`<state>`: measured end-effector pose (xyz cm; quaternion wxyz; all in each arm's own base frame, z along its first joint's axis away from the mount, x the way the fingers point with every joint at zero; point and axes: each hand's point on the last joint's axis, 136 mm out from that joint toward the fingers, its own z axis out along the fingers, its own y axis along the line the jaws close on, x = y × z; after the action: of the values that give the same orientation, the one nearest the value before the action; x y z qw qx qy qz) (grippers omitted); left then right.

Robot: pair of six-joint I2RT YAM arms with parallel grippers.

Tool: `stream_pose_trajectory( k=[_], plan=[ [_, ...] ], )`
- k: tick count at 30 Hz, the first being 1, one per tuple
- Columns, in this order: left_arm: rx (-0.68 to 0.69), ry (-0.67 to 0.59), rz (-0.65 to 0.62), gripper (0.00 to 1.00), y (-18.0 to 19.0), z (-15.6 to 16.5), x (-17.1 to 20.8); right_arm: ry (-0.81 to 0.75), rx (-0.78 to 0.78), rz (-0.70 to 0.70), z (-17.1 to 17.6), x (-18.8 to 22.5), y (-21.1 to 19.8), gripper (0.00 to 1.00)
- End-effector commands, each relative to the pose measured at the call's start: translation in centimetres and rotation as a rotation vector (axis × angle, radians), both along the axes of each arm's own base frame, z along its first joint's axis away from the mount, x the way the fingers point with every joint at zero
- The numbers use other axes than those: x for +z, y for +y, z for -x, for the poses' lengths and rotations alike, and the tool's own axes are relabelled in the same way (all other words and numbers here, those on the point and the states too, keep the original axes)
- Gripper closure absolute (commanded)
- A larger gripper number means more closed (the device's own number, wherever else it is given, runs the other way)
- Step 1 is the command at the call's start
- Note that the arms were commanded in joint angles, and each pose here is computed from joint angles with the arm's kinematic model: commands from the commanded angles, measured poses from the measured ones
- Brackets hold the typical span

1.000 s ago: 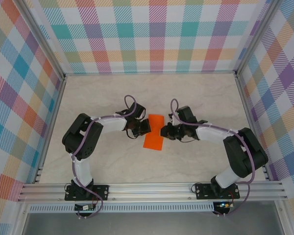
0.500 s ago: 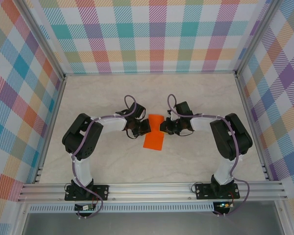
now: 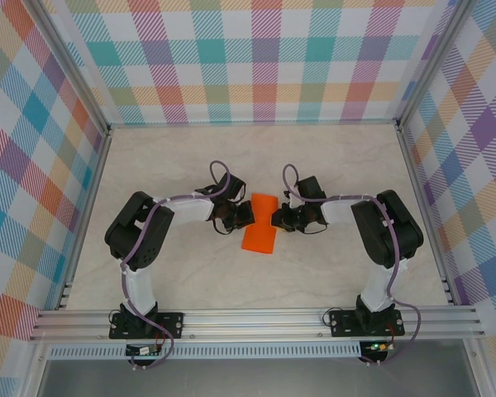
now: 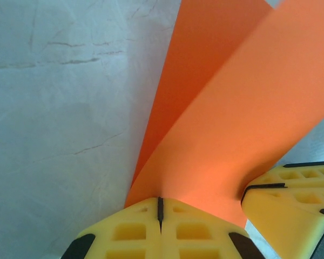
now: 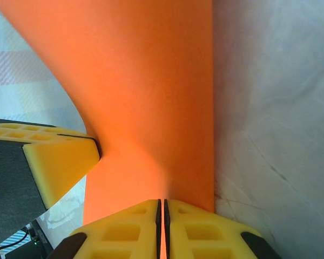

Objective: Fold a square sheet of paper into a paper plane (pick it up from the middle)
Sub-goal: Fold the square sheet of paper in half at the center of the table.

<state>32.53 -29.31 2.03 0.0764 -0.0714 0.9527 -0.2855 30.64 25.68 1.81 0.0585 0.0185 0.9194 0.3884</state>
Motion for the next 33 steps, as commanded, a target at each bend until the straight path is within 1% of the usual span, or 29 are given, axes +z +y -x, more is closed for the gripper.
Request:
stream_pose_trajectory(
  k=[1, 4, 6, 11, 20, 23, 29, 33],
  plan=[
    [-0.018, 0.118, -0.108, 1.0, 1.9, 3.1, -4.0, -0.06, 0.01, -0.016, -1.2, 2.3, 0.3, 0.87],
    [-0.018, 0.116, -0.109, 1.0, 2.0, 3.2, -4.0, -0.093, 0.009, -0.034, -2.3, 3.8, 0.4, 0.87],
    [-0.017, 0.117, -0.109, 1.0, 2.0, 3.2, -4.0, -0.1, 0.008, -0.031, -2.9, 3.8, 0.4, 0.87],
    [-0.015, 0.116, -0.107, 1.0, 1.9, 3.1, -4.0, -0.075, 0.002, -0.003, -3.4, 2.0, -0.1, 0.88],
    [-0.019, 0.112, -0.112, 1.0, 2.0, 3.1, -3.8, -0.001, -0.01, 0.053, -2.6, -1.6, -0.9, 0.88],
    [-0.02, 0.114, -0.116, 1.0, 2.1, 3.2, -3.9, -0.006, -0.008, 0.051, -2.9, -0.8, -0.8, 0.87],
    [-0.021, 0.116, -0.118, 1.0, 2.2, 3.3, -3.9, -0.062, 0.0, 0.062, -4.8, 3.5, -0.5, 0.87],
    [-0.021, 0.116, -0.117, 1.0, 2.1, 3.3, -3.9, -0.06, 0.002, 0.074, -5.7, 3.4, -0.3, 0.88]
  ],
)
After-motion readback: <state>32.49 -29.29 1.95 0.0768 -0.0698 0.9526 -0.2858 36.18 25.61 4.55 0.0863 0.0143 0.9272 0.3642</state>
